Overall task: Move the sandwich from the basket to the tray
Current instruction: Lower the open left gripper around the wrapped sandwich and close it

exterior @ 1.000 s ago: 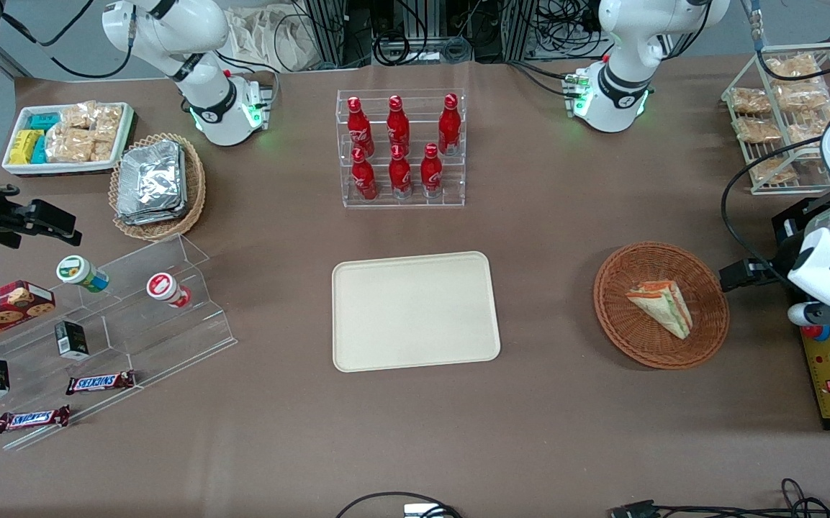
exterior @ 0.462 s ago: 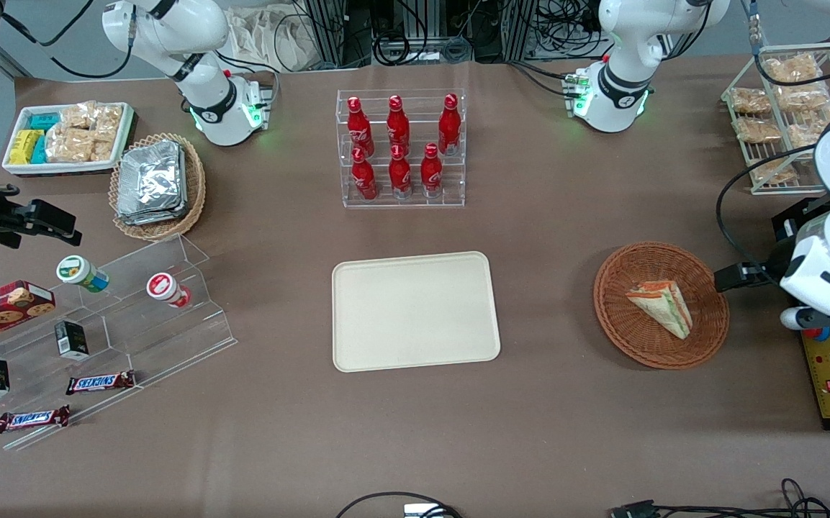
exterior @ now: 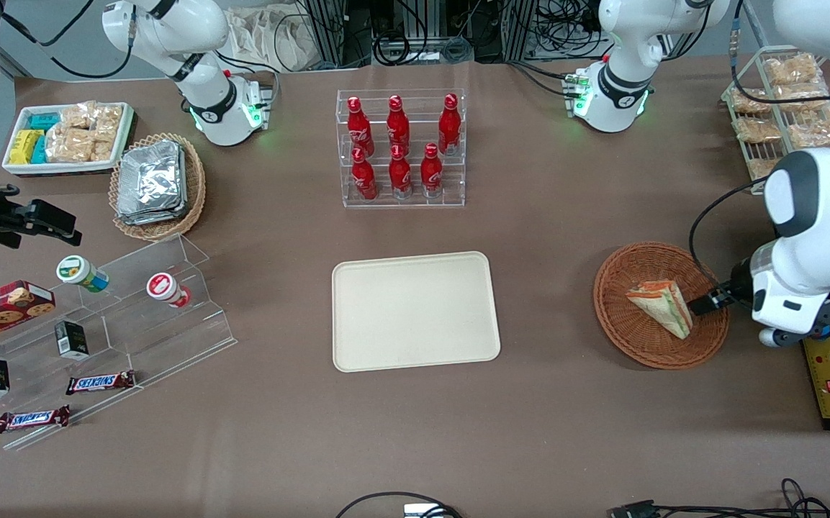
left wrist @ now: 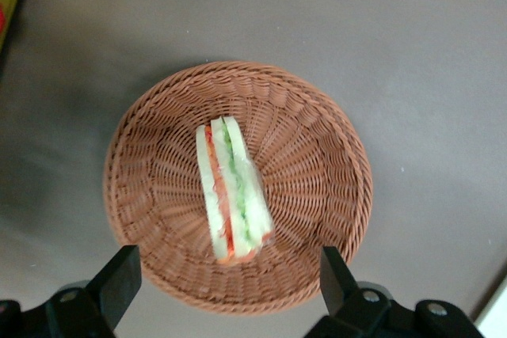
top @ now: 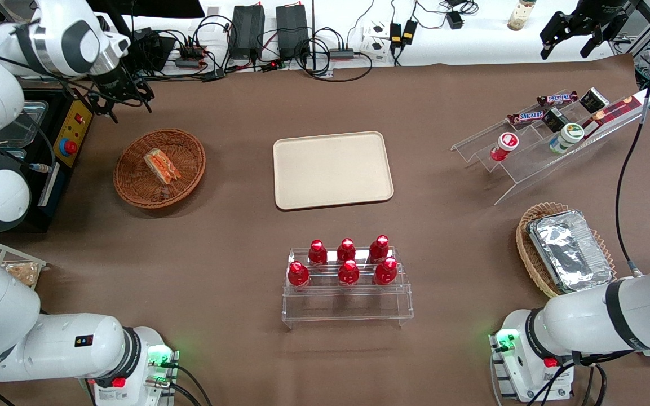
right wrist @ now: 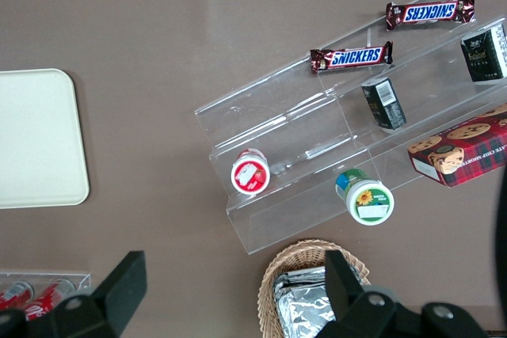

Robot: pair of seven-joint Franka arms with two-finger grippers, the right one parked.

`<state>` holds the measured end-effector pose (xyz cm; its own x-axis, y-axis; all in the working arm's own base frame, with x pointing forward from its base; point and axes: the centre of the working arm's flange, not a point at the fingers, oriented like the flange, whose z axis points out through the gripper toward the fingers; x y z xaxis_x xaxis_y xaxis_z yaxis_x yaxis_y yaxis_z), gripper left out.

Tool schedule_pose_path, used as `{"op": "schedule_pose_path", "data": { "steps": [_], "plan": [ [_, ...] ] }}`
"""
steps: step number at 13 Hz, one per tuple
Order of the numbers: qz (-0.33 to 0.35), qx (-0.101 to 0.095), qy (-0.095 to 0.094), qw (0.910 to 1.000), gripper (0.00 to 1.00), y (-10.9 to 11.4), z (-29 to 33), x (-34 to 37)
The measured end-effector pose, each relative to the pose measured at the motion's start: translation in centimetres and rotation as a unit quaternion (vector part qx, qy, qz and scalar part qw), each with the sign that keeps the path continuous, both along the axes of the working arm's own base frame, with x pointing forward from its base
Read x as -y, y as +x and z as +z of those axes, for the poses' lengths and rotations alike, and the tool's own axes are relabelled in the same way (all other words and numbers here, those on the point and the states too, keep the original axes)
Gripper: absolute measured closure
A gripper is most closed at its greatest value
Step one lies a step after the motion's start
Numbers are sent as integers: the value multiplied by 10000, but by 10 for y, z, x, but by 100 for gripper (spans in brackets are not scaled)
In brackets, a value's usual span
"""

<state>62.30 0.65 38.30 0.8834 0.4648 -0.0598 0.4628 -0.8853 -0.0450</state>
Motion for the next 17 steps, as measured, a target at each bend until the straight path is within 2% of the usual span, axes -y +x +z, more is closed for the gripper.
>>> {"op": "schedule_pose_path", "data": {
  "steps": [2,6,12,15,17],
  "plan": [
    [505,85,-88,9986,0,2,-44,1],
    [1130,-122,-323,9930,0,0,-104,-1],
    [1427,-325,-323,9887,0,-11,-141,-30],
    [1677,-441,-564,9832,0,-13,-155,-26],
    [1774,-504,-587,9811,6,-14,-162,-23]
  ]
}}
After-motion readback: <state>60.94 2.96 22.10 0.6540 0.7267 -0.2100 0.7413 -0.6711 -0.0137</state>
